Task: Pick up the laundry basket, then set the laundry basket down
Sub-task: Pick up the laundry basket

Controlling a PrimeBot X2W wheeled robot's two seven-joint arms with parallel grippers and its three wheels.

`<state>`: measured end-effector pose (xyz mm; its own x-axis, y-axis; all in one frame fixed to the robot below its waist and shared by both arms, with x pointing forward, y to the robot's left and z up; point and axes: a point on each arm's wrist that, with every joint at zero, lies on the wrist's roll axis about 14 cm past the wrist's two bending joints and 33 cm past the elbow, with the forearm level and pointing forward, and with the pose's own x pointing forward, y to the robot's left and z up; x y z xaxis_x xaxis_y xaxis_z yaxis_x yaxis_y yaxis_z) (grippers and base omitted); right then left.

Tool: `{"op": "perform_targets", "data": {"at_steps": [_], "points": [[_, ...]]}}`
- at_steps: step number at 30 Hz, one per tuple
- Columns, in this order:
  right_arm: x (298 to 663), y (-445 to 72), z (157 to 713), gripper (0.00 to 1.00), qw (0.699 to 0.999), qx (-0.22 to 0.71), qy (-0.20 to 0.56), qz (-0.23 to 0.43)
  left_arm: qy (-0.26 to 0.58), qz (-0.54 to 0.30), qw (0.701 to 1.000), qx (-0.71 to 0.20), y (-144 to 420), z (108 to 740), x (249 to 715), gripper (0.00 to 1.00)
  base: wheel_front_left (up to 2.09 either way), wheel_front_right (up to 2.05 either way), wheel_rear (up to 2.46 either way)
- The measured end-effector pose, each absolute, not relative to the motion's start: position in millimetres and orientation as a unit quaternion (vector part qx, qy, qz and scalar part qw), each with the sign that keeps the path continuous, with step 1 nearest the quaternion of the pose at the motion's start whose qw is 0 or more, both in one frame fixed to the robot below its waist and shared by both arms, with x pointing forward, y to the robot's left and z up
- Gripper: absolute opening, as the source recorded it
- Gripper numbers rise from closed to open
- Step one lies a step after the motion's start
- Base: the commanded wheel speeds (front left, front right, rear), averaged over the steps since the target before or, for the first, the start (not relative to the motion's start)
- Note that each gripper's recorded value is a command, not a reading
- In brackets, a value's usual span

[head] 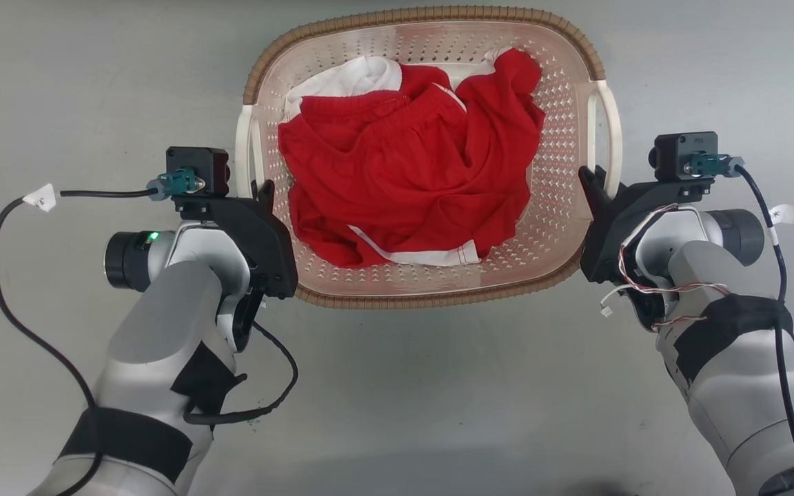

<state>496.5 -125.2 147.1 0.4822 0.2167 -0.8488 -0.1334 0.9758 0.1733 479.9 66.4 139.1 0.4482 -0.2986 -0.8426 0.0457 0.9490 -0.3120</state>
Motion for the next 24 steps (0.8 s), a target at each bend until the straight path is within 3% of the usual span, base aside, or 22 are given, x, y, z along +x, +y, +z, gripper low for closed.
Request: {"op": "perform_targets", "data": {"at_steps": [24], "points": [[489,-126,167,0.0,0.859,0.038,0.501,0.101,0.514,-0.099,0.844,-0.117,67,160,471,0.0,0.0,0.0,0.0]]}}
